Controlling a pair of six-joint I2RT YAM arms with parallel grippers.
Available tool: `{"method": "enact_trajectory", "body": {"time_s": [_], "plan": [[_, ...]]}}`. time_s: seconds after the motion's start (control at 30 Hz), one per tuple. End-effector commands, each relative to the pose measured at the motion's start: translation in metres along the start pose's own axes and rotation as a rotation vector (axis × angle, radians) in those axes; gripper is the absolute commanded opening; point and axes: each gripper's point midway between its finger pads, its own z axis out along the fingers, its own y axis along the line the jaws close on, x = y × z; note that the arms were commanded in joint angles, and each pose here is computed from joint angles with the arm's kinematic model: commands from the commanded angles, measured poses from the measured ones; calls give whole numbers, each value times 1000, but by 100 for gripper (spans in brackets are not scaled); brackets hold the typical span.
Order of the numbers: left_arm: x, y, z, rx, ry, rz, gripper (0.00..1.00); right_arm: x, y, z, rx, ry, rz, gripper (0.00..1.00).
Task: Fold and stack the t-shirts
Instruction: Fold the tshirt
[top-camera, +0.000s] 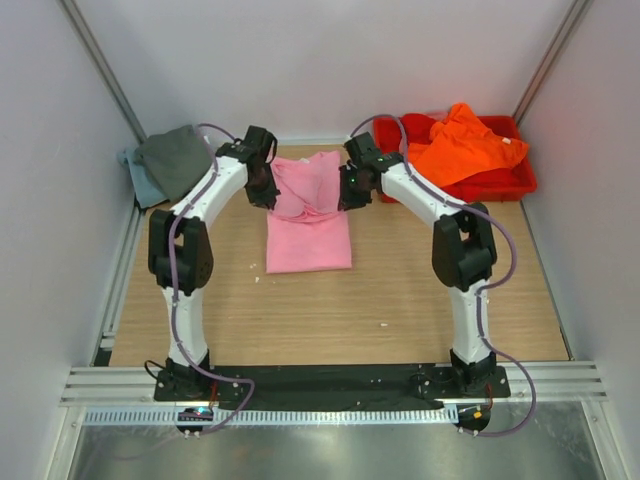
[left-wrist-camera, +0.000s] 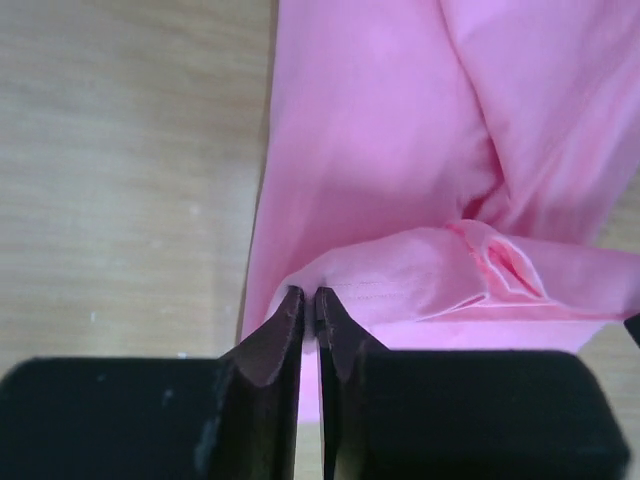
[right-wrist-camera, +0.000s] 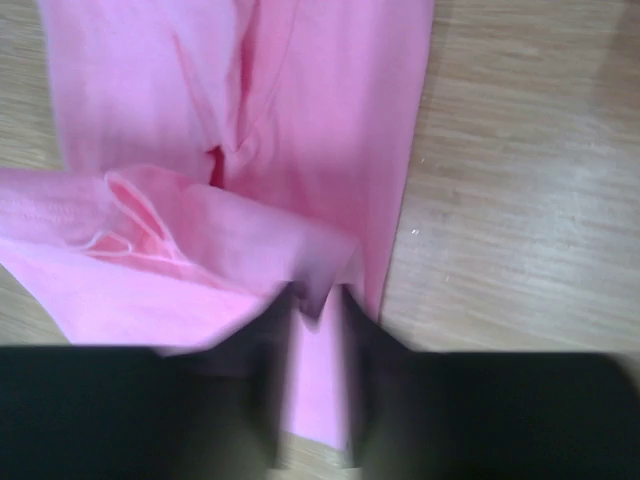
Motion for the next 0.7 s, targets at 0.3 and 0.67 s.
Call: {"method": "enact_trajectory", "body": {"time_s": [0.3, 0.67], "plan": [[-63, -3, -29, 6, -63, 21, 100, -69, 0, -32, -16, -111, -1, 73], [44, -22, -165, 278, -141, 22, 100, 7, 56, -173, -280, -255, 181, 73]]}}
